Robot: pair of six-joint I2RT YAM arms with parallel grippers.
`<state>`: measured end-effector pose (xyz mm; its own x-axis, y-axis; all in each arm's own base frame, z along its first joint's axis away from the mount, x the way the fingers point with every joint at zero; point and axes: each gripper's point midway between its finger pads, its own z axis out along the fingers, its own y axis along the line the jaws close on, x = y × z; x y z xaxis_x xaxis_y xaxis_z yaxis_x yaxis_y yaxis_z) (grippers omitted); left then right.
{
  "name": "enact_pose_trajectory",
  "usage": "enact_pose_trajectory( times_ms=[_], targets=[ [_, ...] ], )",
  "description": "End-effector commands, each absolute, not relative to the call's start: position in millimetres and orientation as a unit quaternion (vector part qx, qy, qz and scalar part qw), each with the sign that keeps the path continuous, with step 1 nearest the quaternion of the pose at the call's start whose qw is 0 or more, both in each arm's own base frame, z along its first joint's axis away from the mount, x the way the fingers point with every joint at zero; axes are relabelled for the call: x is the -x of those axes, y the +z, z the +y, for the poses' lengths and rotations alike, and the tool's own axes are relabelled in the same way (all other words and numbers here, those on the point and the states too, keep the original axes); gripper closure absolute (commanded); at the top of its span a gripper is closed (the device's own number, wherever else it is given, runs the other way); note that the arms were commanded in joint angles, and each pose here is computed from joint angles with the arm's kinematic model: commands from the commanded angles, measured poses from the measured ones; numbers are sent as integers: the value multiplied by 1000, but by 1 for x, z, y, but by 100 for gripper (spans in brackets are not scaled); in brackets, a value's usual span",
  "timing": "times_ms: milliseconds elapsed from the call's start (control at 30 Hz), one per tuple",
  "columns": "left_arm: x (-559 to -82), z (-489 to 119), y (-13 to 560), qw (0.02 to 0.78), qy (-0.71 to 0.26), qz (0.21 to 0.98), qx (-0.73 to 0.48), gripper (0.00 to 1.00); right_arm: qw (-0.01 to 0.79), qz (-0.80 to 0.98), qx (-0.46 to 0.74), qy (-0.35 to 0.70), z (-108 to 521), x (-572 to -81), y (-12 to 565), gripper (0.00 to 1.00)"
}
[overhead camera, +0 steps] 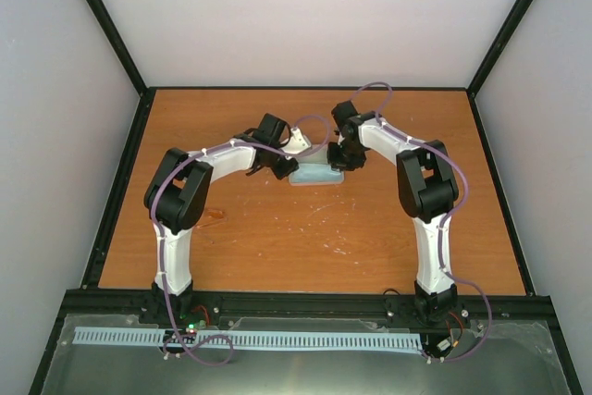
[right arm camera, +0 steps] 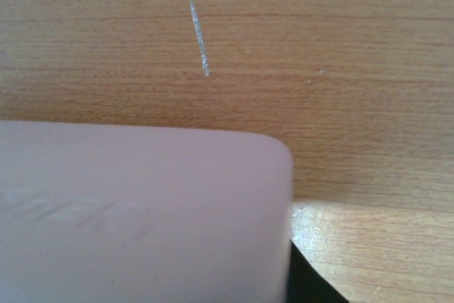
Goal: Organize the sunglasses
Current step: Place the glasses cleaning cloth in the sunglasses case.
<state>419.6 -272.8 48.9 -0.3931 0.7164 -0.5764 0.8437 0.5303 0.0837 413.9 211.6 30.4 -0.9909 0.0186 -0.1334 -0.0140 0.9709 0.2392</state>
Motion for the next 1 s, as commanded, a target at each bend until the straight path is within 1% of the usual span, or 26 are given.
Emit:
enact_pose_trajectory(
  times_ms=[0,33,100,133,233,333,433,500,667,700,800,833,933,967],
  targets=[
    [-419,-268,64,299,-117,828,-460,67,92,989,-8,114,208,-415,49,76],
    [-417,-268,64,297,-119,829,-459,67,95,989,-8,113,208,-415,51,74],
    [-413,-267,64,295,-121,830,-457,65,106,988,-9,114,208,-417,57,67],
    [-411,-266,62,293,-121,832,-456,65,113,987,-10,116,208,-418,60,65],
    [-405,-263,62,289,-123,835,-451,62,133,984,-10,121,209,-421,71,64],
    [-402,-263,65,292,-125,835,-449,59,152,980,-12,126,209,-424,81,57],
    [-400,-263,68,297,-127,834,-447,54,159,979,-13,128,209,-425,86,55],
    [-399,-264,70,298,-128,833,-448,50,158,979,-12,130,209,-424,87,46],
    [-399,-264,76,305,-125,831,-448,46,153,980,-19,128,207,-418,84,44],
    [-400,-265,80,310,-125,830,-447,46,158,980,-23,123,204,-418,86,44],
    [-397,-268,98,327,-136,817,-455,52,176,978,-47,100,189,-411,97,45],
    [-395,-270,105,334,-143,810,-460,53,182,977,-57,94,183,-407,101,44],
    [-386,-275,128,358,-162,786,-477,52,195,973,-89,86,167,-390,111,42],
    [-384,-275,133,363,-166,782,-479,50,196,971,-101,89,165,-384,112,38]
  ],
)
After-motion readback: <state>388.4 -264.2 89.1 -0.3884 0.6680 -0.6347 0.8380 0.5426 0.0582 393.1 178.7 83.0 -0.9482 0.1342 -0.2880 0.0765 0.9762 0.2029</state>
